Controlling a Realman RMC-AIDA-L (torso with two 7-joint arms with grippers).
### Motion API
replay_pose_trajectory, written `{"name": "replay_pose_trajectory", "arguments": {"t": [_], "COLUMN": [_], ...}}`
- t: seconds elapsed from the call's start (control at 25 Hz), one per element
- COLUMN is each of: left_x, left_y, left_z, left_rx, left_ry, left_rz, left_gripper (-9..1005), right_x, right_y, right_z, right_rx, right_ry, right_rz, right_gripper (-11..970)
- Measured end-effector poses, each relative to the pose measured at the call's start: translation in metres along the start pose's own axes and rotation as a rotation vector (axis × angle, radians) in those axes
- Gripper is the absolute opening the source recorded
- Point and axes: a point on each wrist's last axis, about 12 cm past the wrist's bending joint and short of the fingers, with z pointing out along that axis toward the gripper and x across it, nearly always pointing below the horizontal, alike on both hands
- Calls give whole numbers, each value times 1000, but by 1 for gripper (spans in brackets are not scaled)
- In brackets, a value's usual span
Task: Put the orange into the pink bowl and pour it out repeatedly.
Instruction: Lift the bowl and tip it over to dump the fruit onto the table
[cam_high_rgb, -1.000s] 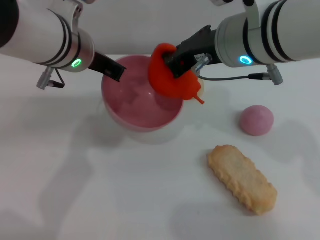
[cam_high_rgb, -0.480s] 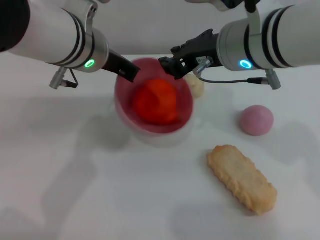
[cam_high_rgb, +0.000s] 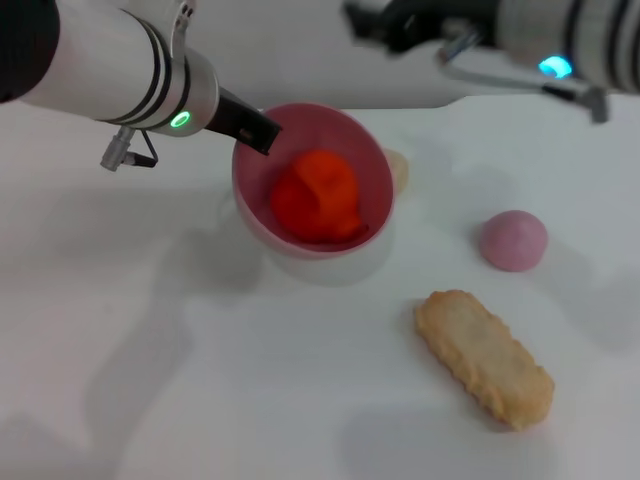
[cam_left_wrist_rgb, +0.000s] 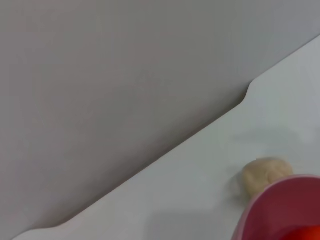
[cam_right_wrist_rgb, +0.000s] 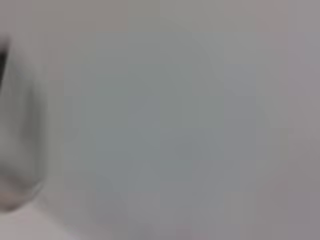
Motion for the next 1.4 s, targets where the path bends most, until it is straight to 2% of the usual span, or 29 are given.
{"name": "replay_pose_trajectory", "arguments": {"t": [0.12,0.24,0.56,0.72,0.88,0.92,1.0,1.08,1.24,1.28,1.4], "left_x": [1,2,-6,-13,-13,-13,-9,-7,-1,-1,3], "left_y": [1,2,2,0,-8,-8,-18,-22,-30,-30,-35], "left_z": [0,0,-1,2,10,10,20,23,26,26,26], "left_rx": [-2,-4,-28,-37,-38,-38,-35,-43,-95,-95,-137], "left_ry": [-1,-1,-46,-123,-177,-177,-207,-219,-277,-277,-326], "left_rz": [-2,-4,74,138,227,227,310,347,458,458,550], "left_gripper": [41,41,41,41,41,41,41,41,41,41,41], "right_x": [6,17,47,56,63,65,68,71,75,76,78], "right_y": [-14,-20,-26,-22,-20,-22,-29,-38,-51,-53,-56], "right_z": [-21,-32,-49,-55,-56,-58,-65,-72,-81,-82,-84], "right_rx": [90,145,242,263,243,245,259,286,330,336,344], "right_ry": [-130,-172,-237,-267,-257,-259,-268,-282,-283,-280,-275], "right_rz": [4,-1,31,49,131,166,230,279,304,305,307], "right_gripper": [590,594,603,608,613,614,616,619,623,625,628]}}
